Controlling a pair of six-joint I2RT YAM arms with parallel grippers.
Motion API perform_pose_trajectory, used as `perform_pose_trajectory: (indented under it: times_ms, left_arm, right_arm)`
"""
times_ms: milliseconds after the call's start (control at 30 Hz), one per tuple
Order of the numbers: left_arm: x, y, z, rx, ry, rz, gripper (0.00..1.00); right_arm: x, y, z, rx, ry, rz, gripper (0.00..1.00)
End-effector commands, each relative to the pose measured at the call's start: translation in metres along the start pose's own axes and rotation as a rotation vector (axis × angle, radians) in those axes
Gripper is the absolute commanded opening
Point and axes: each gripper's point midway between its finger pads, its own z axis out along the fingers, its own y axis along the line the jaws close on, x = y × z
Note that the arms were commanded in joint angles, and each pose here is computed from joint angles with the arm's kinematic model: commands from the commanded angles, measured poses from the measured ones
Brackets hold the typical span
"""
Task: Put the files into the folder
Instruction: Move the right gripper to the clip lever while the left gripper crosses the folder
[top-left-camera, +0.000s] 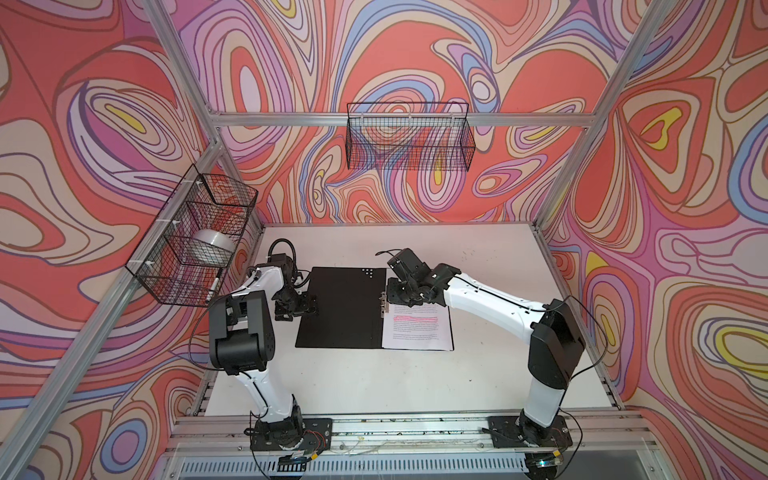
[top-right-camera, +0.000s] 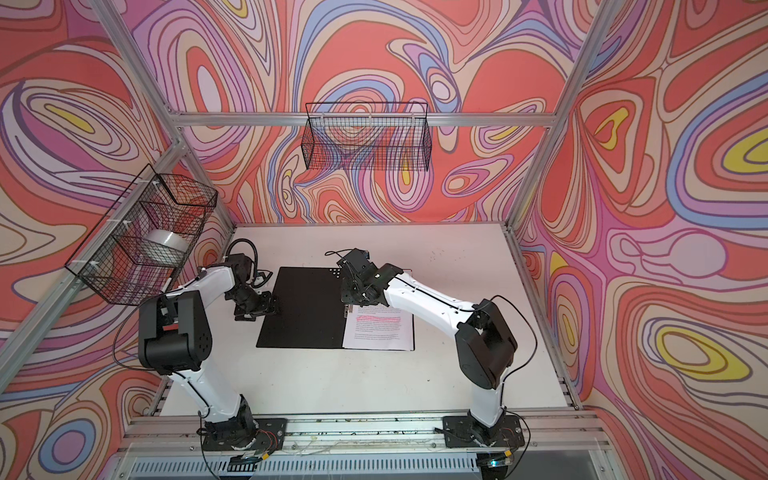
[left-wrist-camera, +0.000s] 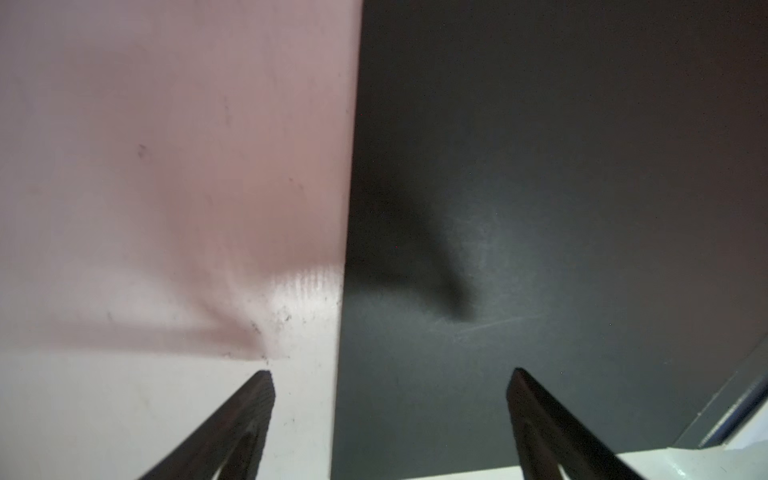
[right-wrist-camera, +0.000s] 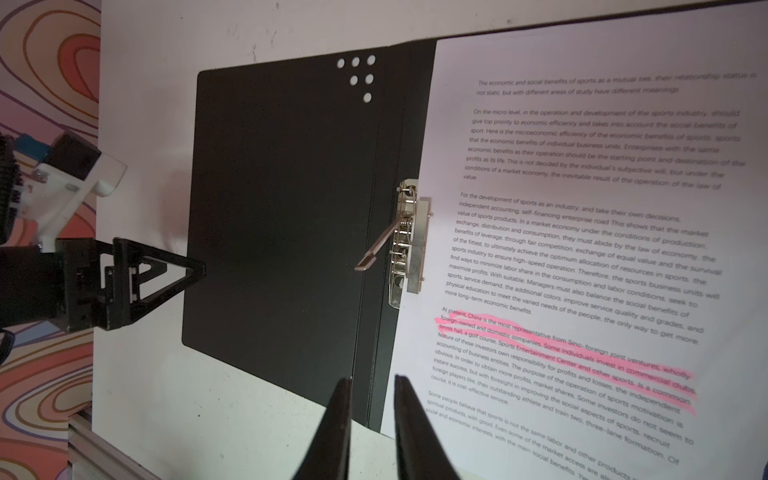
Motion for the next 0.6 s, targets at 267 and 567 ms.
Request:
perform_pose_trajectory:
  times_ms: [267, 567]
  left_arm:
    - [0.027, -0.016, 0.007, 0.106, 0.143, -0.015, 0.84]
    - [0.040, -0.021, 0.015, 0.140, 0.187, -0.018, 0.82]
  right_arm:
    - [-0.004, 0.007, -0.009, -0.019, -0.019, -0.069, 0.20]
    - [-0.004, 0.007, -0.007, -0.019, -0.018, -0.086, 0.20]
